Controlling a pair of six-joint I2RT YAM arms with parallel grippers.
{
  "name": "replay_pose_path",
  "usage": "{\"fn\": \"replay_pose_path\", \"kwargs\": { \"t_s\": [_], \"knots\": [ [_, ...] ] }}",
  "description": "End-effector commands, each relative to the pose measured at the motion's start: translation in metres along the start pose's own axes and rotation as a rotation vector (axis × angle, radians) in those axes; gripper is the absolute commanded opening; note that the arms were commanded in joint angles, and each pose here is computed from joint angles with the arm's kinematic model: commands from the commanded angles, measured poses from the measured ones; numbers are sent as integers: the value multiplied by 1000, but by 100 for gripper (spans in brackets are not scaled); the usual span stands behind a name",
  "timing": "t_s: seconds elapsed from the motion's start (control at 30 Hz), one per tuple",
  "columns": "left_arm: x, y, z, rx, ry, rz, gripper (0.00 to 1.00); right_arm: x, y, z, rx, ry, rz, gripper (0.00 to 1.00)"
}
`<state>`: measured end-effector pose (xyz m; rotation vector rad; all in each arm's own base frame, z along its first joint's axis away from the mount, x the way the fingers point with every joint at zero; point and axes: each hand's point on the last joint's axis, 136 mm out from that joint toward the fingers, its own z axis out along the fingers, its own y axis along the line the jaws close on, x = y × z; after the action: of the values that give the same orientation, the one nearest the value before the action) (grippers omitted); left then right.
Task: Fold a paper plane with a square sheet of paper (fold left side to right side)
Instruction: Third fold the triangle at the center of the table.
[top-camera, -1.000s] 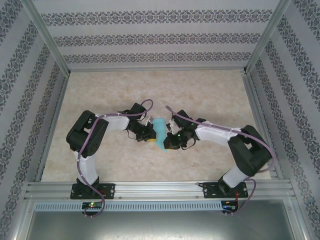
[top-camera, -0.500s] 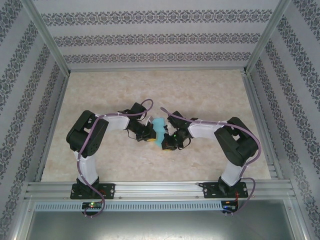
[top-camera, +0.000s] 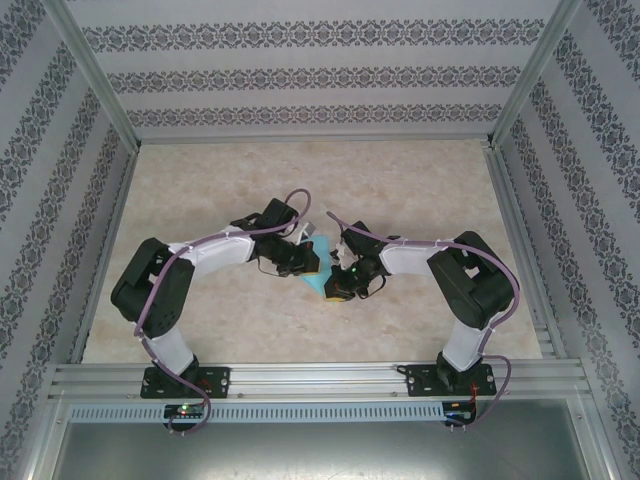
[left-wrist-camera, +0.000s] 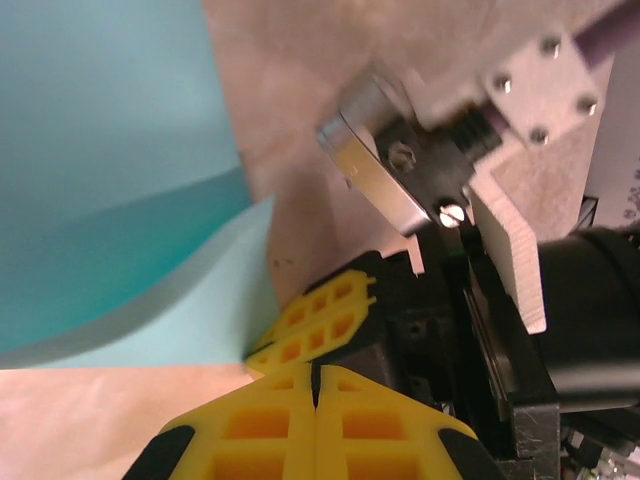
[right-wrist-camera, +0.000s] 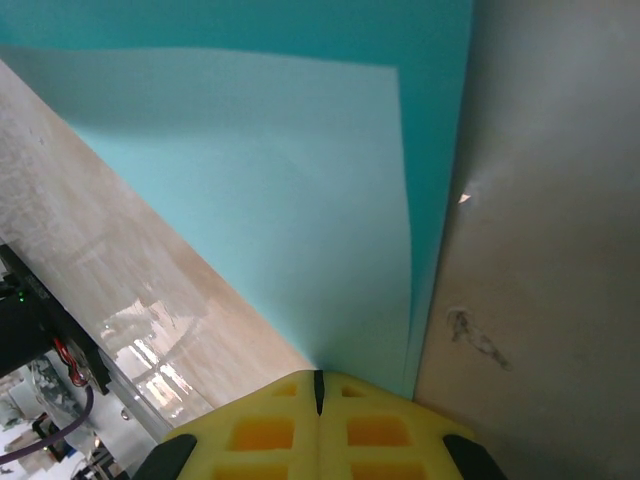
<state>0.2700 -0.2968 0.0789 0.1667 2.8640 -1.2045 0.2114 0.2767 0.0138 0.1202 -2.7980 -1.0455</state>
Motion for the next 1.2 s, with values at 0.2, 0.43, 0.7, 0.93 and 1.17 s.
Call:
{"fn": "replay_pose_path", "kwargs": {
  "t_s": [0.2,0.43,0.7,0.93,1.17],
  "knots": [
    [17,21,32,-57,67,-38,0,8,-43,11,150,24,64,0],
    [24,33,38,-81,91,-64,0,7,-41,11,158,24,58,0],
    [31,48,42,-125,104,-82,0,7,-41,12,165,30,54,0],
    [20,48,47,-134,86,-65,0,8,-41,12,170,35,55,0],
    [10,62,44,-210,72,-62,0,12,-45,11,201,49,53,0]
  ]
}}
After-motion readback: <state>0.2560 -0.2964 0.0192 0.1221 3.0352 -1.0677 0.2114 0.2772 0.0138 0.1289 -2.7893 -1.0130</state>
